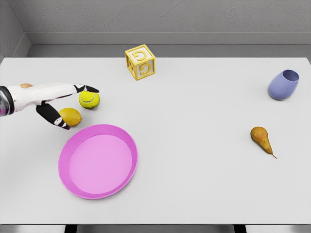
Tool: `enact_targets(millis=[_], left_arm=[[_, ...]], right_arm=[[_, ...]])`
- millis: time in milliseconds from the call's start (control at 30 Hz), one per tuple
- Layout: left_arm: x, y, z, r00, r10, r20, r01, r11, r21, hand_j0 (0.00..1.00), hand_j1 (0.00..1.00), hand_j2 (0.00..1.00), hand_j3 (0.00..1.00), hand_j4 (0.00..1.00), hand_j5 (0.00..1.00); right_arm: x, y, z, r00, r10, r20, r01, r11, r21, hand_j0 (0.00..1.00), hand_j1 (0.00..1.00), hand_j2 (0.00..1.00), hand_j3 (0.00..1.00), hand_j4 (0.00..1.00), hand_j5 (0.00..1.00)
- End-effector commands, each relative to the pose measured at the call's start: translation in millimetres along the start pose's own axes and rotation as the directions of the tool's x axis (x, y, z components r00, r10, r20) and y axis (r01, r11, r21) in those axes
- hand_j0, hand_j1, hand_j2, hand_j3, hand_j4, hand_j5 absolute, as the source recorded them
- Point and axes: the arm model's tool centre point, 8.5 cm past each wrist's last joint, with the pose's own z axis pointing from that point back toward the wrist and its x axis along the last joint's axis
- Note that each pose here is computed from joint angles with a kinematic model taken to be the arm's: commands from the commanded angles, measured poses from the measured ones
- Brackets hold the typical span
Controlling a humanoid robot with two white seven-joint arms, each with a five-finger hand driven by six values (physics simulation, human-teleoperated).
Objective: Put the lemon on the plate with left arm
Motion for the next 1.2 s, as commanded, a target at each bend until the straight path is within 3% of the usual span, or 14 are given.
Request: enact_targets(millis=[0,333,467,667,1167], left_arm=[[-5,-1.1,0,0.999,0.017,-0.04,-0.018,1.0,-0.003,1.0,1.0,1.0,1.0,1.0,1.0],[-18,-4.9,1,0.995,-0.005,-0.103,0.004,1.0,-0.008,0.94,0.94,0.94,0.94,0.94,0.94],[-26,-5.7,0,0.991,-0.021,-0.136,0.02,1.0,-0.008,0.86,0.86,0.86,0.86,0.86,0.86],[-32,-10.3,-4,0.981,-0.072,-0.18,0.07,0.997,-0.022,0.86,0.86,0.86,0.86,0.86,0.86],[-36,-20.2,-16,0.976,-0.09,-0.196,0.084,0.996,-0.037,0.86,0.86,0.86,0.86,0.86,0.86]], right_arm=[[0.1,0.0,0,1.0,-0.001,0.0,0.001,1.0,0.0,1.0,1.0,1.0,1.0,1.0,1.0],[0.1,0.0,0,1.0,-0.001,0.0,0.001,1.0,0.0,1.0,1.0,1.0,1.0,1.0,1.0],[0.1,0.0,0,1.0,-0.001,0.0,0.001,1.0,0.0,1.0,1.0,1.0,1.0,1.0,1.0],[0.1,0.0,0,1.0,-0.001,0.0,0.001,1.0,0.0,1.0,1.0,1.0,1.0,1.0,1.0],[0.1,0.0,0,1.0,-0.001,0.0,0.001,1.0,0.0,1.0,1.0,1.0,1.0,1.0,1.0]])
